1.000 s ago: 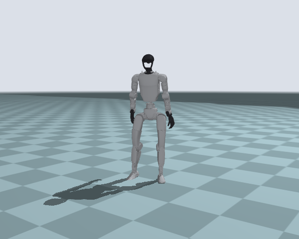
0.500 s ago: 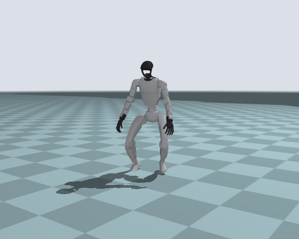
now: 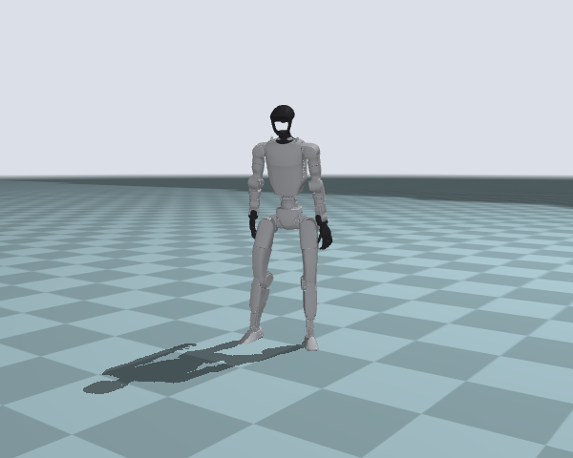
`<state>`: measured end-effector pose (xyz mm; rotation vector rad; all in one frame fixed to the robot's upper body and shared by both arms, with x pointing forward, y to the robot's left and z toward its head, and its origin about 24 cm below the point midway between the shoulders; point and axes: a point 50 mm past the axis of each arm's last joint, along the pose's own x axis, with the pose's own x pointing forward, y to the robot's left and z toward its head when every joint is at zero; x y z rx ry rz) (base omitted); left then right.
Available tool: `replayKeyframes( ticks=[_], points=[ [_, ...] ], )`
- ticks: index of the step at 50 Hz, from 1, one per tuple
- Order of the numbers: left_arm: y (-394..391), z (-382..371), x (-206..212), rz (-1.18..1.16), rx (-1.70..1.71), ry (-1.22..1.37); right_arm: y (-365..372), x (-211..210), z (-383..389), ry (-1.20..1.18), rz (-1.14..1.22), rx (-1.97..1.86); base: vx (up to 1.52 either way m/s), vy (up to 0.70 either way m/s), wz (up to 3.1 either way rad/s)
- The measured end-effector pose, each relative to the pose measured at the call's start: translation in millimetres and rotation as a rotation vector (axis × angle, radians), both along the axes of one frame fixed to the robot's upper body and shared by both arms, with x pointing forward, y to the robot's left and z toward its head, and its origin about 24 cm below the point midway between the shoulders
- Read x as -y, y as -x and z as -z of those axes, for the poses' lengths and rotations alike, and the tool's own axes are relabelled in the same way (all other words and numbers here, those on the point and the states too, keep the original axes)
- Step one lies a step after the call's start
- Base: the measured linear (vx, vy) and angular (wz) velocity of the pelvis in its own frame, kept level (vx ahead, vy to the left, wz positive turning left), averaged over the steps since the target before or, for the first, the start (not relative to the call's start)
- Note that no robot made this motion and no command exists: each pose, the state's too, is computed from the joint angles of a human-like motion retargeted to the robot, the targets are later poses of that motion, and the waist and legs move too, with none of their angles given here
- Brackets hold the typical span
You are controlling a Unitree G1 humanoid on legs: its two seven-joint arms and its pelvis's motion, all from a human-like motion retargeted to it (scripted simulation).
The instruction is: In place motions
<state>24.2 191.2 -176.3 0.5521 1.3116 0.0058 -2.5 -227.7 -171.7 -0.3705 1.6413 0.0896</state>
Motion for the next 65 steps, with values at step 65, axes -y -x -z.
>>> replayKeyframes(
  ticks=[65],
  points=[
    [25, 1, -11, 0.058, -0.160, 0.047, -15, -8, 4, 0.051, -0.140, 0.102, 0.00, 0.00, 0.04]
  ],
)
